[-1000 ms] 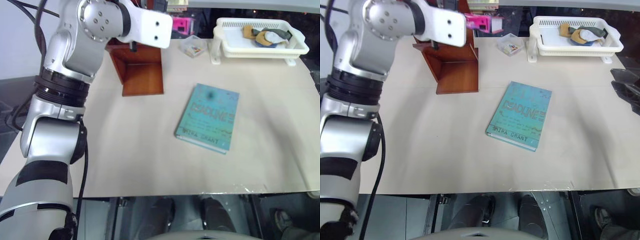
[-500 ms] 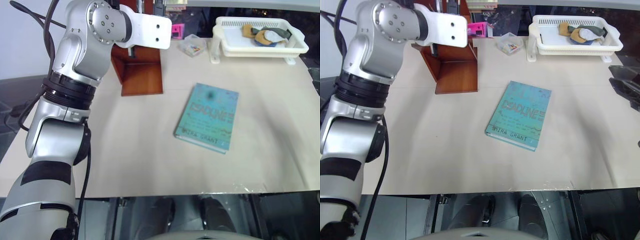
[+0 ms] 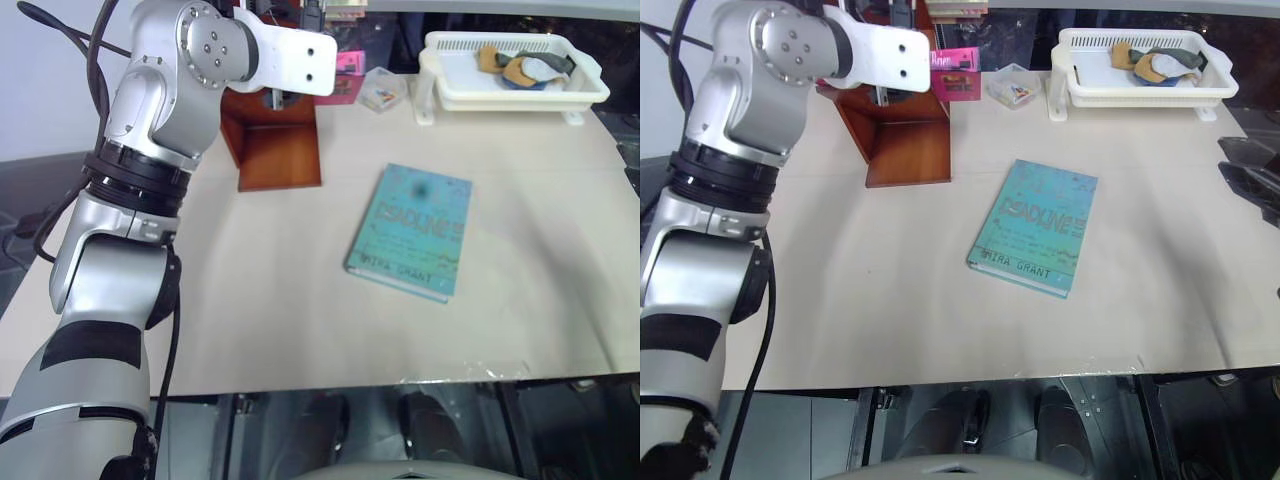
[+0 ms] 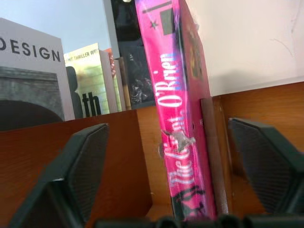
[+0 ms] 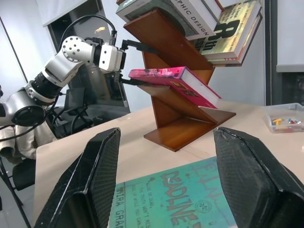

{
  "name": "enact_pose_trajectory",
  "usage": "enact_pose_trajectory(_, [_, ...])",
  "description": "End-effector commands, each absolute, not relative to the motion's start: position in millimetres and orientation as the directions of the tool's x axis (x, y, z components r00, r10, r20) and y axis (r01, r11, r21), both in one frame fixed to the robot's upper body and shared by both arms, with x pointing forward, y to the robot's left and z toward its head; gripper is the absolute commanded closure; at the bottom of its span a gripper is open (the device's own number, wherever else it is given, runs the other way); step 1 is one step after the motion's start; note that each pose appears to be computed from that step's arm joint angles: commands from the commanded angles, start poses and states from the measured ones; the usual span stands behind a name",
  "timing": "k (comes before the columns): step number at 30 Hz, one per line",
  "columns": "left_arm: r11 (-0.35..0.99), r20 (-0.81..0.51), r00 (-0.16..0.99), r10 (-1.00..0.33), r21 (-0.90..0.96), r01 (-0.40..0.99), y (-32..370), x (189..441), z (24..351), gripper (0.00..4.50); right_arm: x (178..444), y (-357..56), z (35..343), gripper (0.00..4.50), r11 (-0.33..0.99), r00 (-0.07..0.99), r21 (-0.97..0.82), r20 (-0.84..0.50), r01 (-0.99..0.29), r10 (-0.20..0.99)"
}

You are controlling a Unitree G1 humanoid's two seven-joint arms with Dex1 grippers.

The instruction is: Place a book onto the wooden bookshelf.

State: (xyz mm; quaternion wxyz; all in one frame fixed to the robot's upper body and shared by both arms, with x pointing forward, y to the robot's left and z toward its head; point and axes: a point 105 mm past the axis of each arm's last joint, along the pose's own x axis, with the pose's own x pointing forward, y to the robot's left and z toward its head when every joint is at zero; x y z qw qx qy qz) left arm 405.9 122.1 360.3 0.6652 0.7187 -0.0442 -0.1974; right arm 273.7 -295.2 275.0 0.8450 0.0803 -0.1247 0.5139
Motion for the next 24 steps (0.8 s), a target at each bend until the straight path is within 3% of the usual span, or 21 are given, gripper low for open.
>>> enact_pose_trajectory(1, [-0.079, -0.142, 0.934, -0.328, 0.989, 0.122, 130.5, 392.8, 387.2, 0.05, 264.6, -296.6, 289.6, 1.32, 0.461, 0.426, -0.054, 0.296, -0.886, 0.855])
enact_pose_trajectory(7, [0.111, -0.146, 0.855, -0.497, 0.967, 0.230, 118.1, 376.5, 373.0, 0.05, 263.4, -299.6, 275.3, 1.32, 0.486, 0.466, -0.031, 0.234, -0.874, 0.853])
enact_pose_trajectory(15, [0.372, -0.103, 0.749, -0.654, 0.818, 0.438, 114.4, 337.0, 323.4, 0.05, 252.2, -301.5, 248.6, 1.32, 0.523, 0.518, -0.009, 0.121, -0.852, 0.847])
enact_pose_trajectory(20, [0.508, -0.149, 0.741, -0.654, 0.640, 0.577, 134.4, 313.7, 279.2, 0.05, 248.4, -310.1, 227.4, 1.32, 0.564, 0.564, 0.013, 0.041, -0.826, 0.825])
enact_pose_trajectory(24, [0.573, -0.159, 0.720, -0.676, 0.502, 0.649, 142.5, 295.7, 245.1, 0.05, 250.0, -315.7, 225.6, 1.32, 0.583, 0.581, -0.012, 0.074, -0.812, 0.810])
